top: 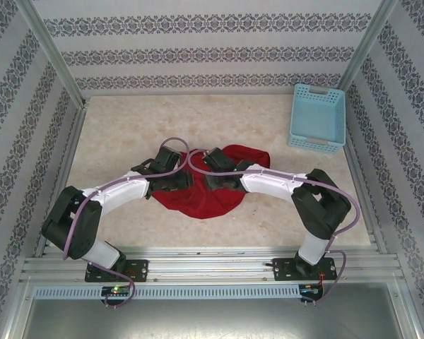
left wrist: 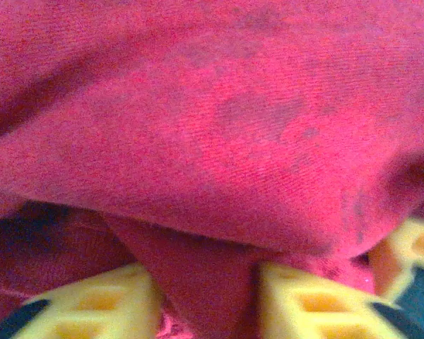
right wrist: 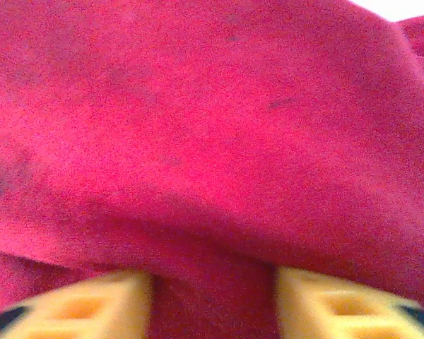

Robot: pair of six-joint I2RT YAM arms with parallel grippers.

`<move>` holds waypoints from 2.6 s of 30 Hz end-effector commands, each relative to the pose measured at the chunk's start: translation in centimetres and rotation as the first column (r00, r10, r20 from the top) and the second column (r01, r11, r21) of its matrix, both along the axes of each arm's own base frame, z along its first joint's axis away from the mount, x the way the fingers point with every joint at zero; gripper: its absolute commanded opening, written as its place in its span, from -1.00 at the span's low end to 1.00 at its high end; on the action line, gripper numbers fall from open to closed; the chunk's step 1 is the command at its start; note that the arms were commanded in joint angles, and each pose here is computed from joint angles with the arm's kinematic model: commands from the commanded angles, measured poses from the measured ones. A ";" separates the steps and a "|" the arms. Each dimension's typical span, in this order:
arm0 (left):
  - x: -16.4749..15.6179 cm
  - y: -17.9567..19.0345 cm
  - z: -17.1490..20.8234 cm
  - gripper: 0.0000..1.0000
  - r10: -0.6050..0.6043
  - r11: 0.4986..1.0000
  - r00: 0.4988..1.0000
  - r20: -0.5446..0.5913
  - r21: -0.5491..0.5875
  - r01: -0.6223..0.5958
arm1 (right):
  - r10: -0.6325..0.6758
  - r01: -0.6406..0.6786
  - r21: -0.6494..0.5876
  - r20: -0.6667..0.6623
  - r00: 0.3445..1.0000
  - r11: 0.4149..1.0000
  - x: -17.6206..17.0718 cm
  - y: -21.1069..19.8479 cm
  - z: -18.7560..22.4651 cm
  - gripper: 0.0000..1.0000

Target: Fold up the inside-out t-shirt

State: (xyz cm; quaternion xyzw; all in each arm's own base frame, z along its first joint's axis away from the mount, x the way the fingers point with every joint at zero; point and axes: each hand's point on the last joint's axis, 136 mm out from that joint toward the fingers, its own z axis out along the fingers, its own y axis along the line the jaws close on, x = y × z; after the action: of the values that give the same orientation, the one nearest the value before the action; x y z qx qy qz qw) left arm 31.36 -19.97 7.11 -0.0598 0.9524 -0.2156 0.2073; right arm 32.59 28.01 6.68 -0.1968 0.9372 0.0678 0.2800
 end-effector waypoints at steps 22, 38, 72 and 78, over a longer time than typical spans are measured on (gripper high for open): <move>-5.3 7.2 5.3 -0.82 -0.002 0.980 0.982 0.189 0.197 -0.036 | 0.039 -0.036 0.419 0.001 0.999 0.907 -3.6 -2.1 12.7 -1.00; -1.4 -1.1 8.6 0.47 -0.139 0.981 0.957 0.254 0.169 0.098 | -0.008 0.030 0.394 -0.059 0.998 0.919 6.9 1.7 10.6 -1.00; -3.9 -5.5 12.3 -1.00 -0.172 0.951 0.928 0.331 -0.191 0.245 | -0.159 0.162 0.198 -0.029 0.987 0.967 6.8 -5.1 6.5 -0.37; -3.3 -5.4 10.3 -1.00 -0.155 0.956 0.937 0.314 -0.193 0.222 | -0.083 0.076 0.238 0.018 0.996 0.968 0.2 -3.4 8.1 -0.20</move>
State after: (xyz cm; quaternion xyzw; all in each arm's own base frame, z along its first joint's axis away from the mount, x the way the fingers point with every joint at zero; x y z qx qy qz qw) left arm 27.39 -24.38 16.31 0.0485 0.8977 -0.3146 0.3047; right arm 34.91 23.42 12.55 -0.1141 0.9399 0.1481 0.2859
